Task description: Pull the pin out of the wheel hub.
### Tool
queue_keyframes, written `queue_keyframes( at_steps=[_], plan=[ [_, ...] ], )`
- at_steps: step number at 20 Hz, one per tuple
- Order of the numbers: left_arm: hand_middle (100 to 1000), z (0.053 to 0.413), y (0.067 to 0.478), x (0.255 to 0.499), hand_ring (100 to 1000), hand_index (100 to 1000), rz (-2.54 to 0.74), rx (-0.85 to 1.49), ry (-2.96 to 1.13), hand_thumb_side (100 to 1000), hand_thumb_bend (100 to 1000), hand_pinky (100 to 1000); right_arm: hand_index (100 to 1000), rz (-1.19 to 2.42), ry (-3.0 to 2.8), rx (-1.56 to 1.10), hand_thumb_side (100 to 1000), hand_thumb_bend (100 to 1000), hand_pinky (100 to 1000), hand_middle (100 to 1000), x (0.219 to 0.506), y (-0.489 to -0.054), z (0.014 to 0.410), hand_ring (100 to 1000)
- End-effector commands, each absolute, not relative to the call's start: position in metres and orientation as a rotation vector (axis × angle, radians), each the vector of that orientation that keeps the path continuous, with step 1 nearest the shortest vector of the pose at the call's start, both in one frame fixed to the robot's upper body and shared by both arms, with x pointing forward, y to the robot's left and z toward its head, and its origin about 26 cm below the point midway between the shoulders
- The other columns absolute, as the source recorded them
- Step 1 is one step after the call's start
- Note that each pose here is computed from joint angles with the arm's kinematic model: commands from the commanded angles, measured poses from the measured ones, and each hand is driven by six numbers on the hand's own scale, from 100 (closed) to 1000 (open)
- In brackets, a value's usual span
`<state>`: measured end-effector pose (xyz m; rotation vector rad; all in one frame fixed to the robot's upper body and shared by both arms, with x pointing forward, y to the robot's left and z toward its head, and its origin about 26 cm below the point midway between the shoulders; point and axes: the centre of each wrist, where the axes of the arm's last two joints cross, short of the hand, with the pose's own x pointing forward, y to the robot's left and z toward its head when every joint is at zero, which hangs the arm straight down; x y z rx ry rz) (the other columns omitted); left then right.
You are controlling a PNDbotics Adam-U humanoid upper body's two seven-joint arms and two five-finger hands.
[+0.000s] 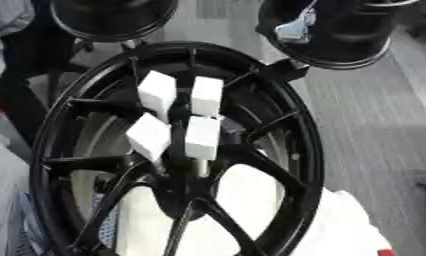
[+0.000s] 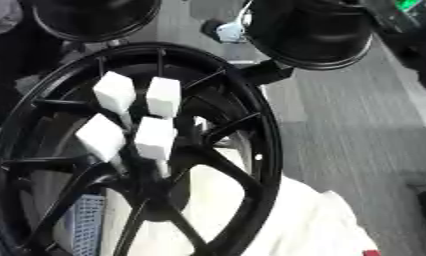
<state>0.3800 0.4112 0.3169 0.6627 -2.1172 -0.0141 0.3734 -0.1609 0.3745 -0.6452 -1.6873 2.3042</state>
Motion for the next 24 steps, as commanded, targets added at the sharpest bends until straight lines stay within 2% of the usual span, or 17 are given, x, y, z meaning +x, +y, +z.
queue_keyframes(
  at_steps=[1, 11, 24],
  plan=[
    [869, 0.337, 0.416, 0.371, 858, 936, -0.041, 0.712, -2.147, 542, 808, 821, 877, 2.393, -1.665, -0.627, 502, 214, 914, 837, 0.361, -0.153, 0.386, 886],
    [866, 0.332, 0.412, 0.373, 858, 936, -0.060, 0.694, -2.136, 544, 802, 821, 885, 2.547, -1.600, -0.440, 393, 241, 920, 847, 0.346, -0.129, 0.381, 895],
    [862, 0.328, 0.407, 0.375, 857, 936, -0.069, 0.662, -2.136, 544, 794, 821, 873, 2.609, -1.588, -0.395, 288, 254, 924, 853, 0.358, -0.113, 0.368, 908]
  ],
)
